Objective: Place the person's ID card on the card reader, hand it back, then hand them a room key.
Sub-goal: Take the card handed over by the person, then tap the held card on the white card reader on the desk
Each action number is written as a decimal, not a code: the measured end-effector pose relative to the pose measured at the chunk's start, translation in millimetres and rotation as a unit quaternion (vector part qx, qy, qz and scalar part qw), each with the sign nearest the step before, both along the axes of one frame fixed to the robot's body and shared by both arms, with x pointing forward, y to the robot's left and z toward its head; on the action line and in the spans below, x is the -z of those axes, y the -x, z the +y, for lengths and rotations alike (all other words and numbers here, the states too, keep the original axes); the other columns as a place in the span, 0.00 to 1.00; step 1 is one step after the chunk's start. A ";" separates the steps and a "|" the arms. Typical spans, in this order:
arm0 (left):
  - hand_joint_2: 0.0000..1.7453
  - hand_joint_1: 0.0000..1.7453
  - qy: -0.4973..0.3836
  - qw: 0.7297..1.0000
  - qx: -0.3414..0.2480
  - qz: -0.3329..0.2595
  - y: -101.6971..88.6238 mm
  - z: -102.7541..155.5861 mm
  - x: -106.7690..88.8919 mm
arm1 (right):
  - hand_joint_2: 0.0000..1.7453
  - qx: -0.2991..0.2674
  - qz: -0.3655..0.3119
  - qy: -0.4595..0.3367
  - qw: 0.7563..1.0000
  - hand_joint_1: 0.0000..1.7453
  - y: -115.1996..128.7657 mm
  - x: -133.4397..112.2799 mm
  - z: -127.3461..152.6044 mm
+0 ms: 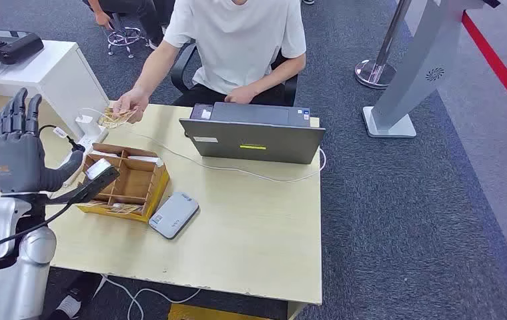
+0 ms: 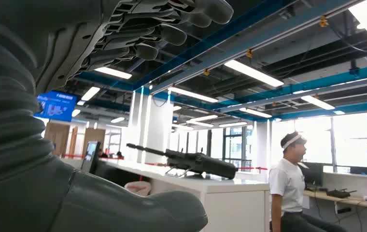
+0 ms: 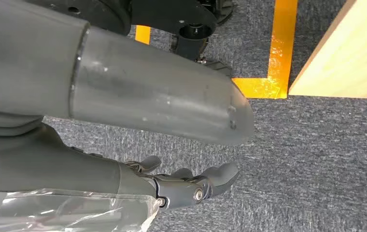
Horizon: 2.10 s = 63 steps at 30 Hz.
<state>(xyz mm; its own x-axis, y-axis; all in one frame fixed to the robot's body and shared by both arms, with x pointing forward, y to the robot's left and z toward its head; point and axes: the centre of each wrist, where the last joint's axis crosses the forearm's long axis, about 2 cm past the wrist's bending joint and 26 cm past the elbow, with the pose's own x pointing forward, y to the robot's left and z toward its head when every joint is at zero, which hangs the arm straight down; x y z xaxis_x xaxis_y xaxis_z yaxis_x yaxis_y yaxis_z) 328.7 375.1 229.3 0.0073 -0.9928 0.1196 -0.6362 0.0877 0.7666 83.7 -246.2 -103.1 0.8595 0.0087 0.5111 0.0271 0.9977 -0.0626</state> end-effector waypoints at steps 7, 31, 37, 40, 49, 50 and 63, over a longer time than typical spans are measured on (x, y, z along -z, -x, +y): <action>1.00 0.00 -0.036 0.999 0.000 0.021 -30.8 1.4 -8.1 | 0.00 0.000 0.000 0.002 1.000 0.00 -0.9 -0.2 0.1; 1.00 1.00 -0.035 0.997 0.018 0.070 -46.2 2.9 0.7 | 0.00 -0.005 0.010 0.009 1.000 0.00 4.2 0.7 -0.1; 1.00 1.00 -0.001 0.996 0.041 0.075 -48.0 -1.0 4.5 | 0.00 -0.005 0.013 0.011 1.000 0.00 4.8 0.8 -0.1; 1.00 1.00 0.007 0.996 0.050 0.077 -48.4 -4.2 6.2 | 0.00 -0.007 0.013 0.012 1.000 0.00 5.2 0.9 -0.1; 1.00 1.00 0.021 0.994 0.068 0.077 -41.8 -11.2 15.1 | 0.00 -0.007 0.015 0.015 1.000 0.00 7.8 1.4 -0.2; 1.00 1.00 0.021 0.994 0.073 0.079 -36.6 -14.0 19.8 | 0.00 -0.007 0.016 0.017 1.000 0.00 8.8 1.5 -0.3; 1.00 1.00 -0.009 0.979 0.139 0.152 27.3 -57.8 67.2 | 0.00 -0.008 0.025 0.024 0.999 0.00 18.2 3.2 -2.1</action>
<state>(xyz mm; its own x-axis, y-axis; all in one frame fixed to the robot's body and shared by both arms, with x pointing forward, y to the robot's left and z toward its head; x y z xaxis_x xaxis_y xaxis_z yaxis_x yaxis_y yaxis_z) 301.4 317.3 162.2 -0.2305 -0.9635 0.1364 -0.3319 0.2096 0.9197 65.5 -248.4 -106.3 0.8838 0.0452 0.4657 0.0075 0.9938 -0.1106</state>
